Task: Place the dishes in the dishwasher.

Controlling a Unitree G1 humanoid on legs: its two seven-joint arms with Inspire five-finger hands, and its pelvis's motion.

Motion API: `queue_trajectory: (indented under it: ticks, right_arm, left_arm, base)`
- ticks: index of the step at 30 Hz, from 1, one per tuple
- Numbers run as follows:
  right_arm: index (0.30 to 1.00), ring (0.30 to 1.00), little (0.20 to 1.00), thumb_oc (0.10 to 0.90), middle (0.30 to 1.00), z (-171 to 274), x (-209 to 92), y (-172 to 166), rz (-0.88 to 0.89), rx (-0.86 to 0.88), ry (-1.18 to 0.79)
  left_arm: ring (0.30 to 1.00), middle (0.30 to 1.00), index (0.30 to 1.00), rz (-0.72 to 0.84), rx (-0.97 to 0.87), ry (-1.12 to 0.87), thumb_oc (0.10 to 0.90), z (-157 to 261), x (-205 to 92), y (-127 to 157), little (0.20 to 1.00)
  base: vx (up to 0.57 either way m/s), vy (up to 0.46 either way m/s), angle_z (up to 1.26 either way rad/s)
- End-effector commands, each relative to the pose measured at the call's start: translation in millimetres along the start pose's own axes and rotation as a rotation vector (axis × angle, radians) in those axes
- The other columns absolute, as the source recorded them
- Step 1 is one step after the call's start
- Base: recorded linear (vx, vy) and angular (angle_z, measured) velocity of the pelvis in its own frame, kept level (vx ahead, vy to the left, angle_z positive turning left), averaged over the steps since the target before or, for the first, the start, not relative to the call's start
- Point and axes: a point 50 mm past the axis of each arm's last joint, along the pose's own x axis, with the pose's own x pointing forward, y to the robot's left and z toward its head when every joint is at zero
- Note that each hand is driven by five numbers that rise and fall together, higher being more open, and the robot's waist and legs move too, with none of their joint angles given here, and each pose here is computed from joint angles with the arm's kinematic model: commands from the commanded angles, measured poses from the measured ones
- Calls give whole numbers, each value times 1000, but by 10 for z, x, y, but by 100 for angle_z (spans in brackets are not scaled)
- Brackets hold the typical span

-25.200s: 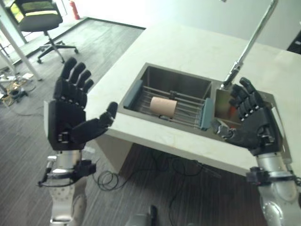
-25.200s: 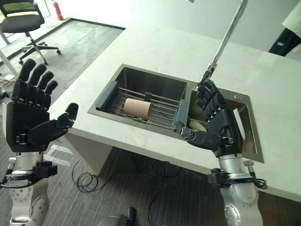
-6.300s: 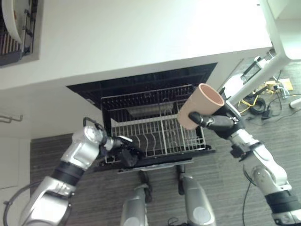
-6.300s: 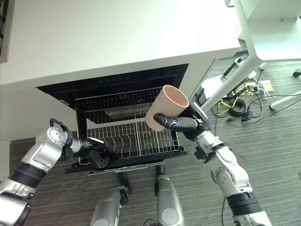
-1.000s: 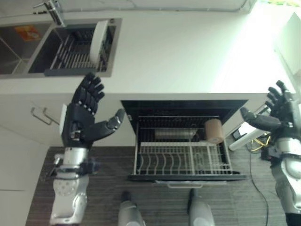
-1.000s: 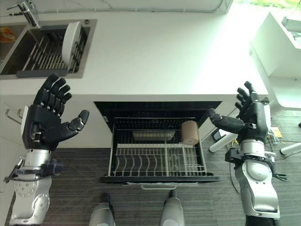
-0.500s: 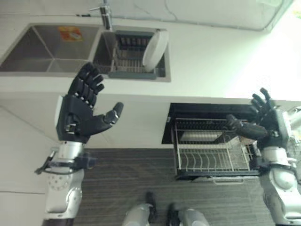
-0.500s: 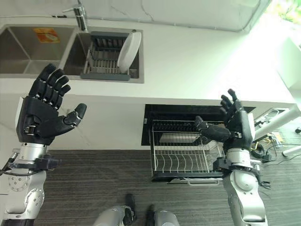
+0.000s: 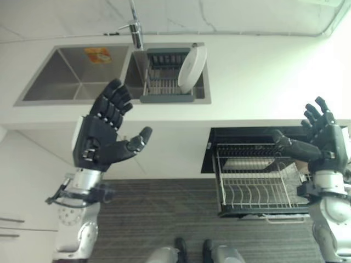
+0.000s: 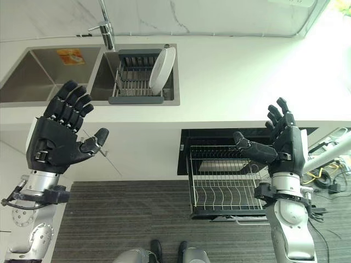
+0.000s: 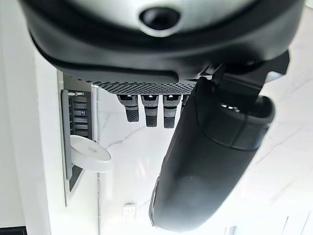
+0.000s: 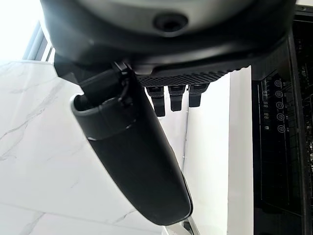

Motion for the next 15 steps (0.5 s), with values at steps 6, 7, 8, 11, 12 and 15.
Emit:
queue_trajectory:
  ticks: [6, 7, 8, 11, 12, 15]
  right_arm:
    - [900, 900, 900, 800, 900, 552, 219, -6, 67, -47, -302]
    - [900, 900, 900, 800, 900, 560, 224, -36, 69, -46, -300]
    - [900, 900, 900, 800, 900, 565, 232, -48, 72, -41, -298]
    - [900, 900, 900, 800, 900, 549, 178, -120, 42, -17, -283]
    - [900, 900, 900, 800, 900, 550, 173, -127, 34, -14, -282]
    - [900, 900, 900, 800, 900, 558, 141, -142, -21, -4, -290]
  left_arm:
    - [900, 900, 900, -38, -22, -289, 800, 431, 79, -125, 900]
    - [900, 900, 900, -27, -26, -293, 800, 428, 13, -101, 900]
    - [900, 900, 900, -24, -29, -294, 800, 428, -7, -90, 900]
    - [900, 900, 900, -64, -2, -291, 800, 460, 11, -65, 900]
    - [900, 900, 900, -70, 1, -294, 800, 471, 20, -61, 900]
    - [900, 900, 900, -138, 26, -344, 800, 600, 140, -100, 900]
  base:
    - [255, 351, -19]
    - [417, 443, -104]
    - [335, 399, -127]
    - [244, 348, -84]
    - [160, 279, -23]
    - [99, 238, 8]
